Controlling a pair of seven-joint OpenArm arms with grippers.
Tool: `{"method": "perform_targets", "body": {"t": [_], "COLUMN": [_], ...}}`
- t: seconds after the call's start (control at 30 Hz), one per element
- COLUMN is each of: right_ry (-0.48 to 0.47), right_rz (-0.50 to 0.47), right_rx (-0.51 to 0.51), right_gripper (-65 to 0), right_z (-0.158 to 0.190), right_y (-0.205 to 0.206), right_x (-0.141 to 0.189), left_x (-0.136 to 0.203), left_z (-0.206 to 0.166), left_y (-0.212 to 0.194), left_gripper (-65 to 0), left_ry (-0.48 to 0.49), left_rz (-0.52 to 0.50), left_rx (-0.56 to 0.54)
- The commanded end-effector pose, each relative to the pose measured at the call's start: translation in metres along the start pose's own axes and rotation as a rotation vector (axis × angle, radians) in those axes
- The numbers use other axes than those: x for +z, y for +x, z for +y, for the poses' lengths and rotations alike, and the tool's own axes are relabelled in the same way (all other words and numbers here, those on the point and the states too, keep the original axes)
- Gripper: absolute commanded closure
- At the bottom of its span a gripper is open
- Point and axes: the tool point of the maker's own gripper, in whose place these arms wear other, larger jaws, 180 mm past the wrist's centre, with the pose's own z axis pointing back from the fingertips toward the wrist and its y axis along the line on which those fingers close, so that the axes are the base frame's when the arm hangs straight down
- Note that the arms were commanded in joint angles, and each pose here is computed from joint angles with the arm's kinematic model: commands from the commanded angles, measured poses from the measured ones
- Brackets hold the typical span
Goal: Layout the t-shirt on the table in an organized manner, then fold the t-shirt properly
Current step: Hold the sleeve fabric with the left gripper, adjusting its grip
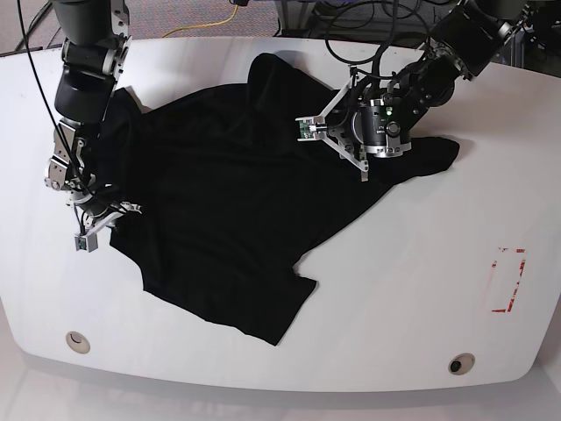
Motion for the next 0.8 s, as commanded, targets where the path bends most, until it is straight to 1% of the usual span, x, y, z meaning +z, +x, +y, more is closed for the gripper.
{"method": "perform_targets", "body": {"t": [0.0, 0.77], "right_ry": [0.002, 0.004], "right_rz": [-0.077, -0.078], "right_rx": [0.008, 0.006], "right_gripper": [0.0, 0.0], "right_z": [-0.003, -0.002], "right_y": [0.031, 0.031], "right_x": [0.005, 0.004], "left_x": [0.005, 0.004], "left_z": [0.007, 0.007], "left_y": [0.001, -0.013], "left_gripper": [-21.9, -21.7], "left_ry": [0.021, 0.020], "left_rz": [-0.010, 0.026], "left_rx": [-0.006, -0.008]}}
